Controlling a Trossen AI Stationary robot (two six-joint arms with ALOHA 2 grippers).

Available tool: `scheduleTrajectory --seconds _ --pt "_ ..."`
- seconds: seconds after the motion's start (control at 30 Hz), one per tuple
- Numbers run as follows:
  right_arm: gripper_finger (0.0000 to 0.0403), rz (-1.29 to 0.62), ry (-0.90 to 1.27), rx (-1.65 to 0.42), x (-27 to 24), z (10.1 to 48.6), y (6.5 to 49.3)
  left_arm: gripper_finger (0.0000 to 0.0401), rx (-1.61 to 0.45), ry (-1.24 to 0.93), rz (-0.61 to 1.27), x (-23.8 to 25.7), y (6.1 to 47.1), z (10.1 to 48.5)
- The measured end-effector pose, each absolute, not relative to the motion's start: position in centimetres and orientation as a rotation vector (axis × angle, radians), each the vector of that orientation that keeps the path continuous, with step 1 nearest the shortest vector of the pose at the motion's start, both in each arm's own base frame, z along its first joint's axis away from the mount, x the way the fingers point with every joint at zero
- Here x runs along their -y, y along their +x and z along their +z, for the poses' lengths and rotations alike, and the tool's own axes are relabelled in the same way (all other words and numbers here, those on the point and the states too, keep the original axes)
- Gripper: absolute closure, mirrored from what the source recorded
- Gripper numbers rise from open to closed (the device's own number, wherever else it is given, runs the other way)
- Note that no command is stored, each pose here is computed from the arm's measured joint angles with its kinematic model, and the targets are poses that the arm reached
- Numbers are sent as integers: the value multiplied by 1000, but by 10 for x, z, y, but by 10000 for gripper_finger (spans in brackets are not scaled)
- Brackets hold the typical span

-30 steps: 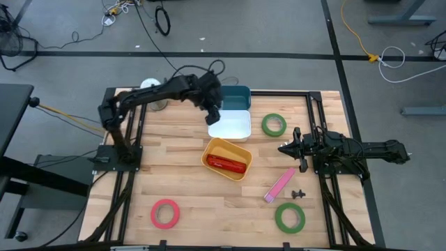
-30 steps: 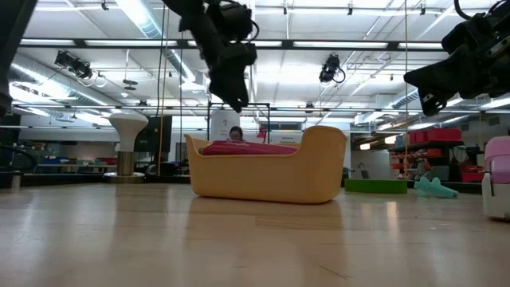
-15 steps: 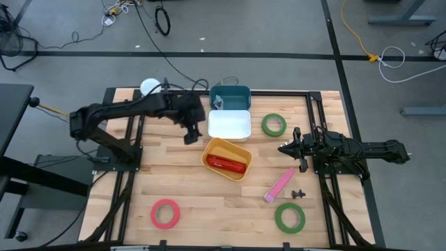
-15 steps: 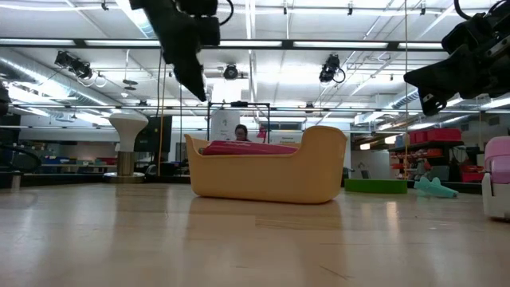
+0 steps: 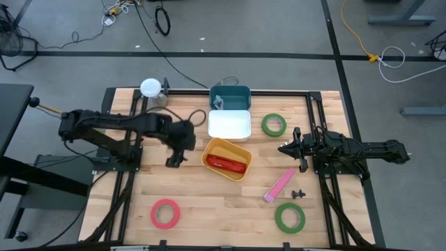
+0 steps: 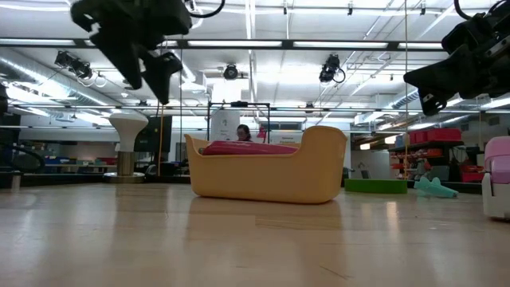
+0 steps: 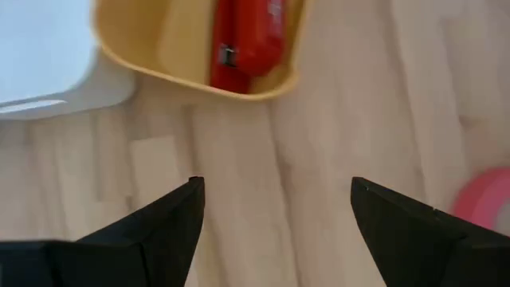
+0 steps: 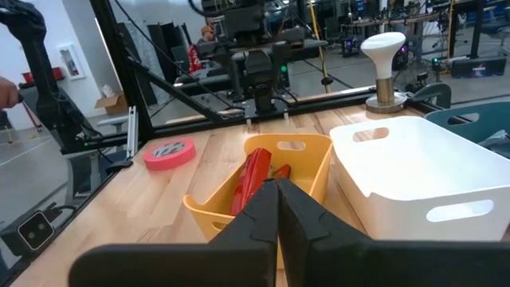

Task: Pick and place Stapler, Stapler remover, tape
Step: Put the pink tape into the white bin

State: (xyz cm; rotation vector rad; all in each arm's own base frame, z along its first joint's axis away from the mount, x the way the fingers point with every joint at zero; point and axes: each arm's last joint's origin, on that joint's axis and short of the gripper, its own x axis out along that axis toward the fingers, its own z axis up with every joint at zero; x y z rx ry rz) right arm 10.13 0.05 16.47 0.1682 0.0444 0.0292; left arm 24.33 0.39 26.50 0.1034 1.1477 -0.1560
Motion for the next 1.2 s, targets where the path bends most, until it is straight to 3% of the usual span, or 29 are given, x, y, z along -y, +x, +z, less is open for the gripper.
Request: scheduleTrajectory --seconds 0.4,0.83,1.2 --pt "396 32 168 -45 -1 165 101 87 -1192 -19 -196 55 236 263" --pt "396 32 168 -45 -1 165 101 87 -1183 143 -436 118 213 263" --pt "396 32 168 -45 -1 165 101 87 -1197 181 -438 152 204 243"
